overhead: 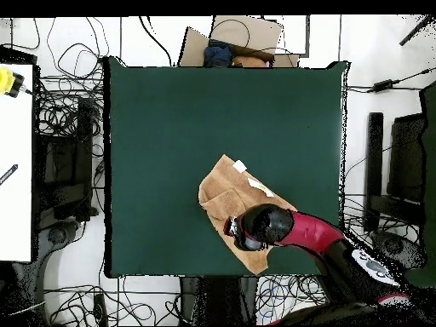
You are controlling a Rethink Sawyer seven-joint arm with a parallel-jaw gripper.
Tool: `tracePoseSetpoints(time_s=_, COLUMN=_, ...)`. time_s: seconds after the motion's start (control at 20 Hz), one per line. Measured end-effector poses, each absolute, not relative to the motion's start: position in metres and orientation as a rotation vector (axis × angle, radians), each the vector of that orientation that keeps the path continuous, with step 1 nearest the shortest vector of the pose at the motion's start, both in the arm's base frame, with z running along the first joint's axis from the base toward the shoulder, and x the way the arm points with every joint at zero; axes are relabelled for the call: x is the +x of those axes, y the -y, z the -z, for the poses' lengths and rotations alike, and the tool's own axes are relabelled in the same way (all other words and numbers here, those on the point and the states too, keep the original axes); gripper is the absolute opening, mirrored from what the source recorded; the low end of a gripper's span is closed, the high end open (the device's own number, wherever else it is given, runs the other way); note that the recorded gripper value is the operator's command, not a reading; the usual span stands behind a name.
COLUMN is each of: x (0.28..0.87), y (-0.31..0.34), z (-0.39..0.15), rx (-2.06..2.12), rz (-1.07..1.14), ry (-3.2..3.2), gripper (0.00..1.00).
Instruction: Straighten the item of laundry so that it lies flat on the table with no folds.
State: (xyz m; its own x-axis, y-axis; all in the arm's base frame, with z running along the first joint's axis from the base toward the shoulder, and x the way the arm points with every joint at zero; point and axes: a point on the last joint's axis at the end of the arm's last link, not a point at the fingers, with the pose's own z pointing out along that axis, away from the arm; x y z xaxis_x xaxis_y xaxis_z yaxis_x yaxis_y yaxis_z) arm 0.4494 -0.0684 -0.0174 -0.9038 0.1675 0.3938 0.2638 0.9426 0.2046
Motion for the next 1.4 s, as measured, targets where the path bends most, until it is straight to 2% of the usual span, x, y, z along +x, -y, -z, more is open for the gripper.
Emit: tracePoseSetpoints(time_s=1.4, x=0.466, y=0.068, z=0.007, rx=-0.126, rz=0.27, ry=2.646, gripper=1.0)
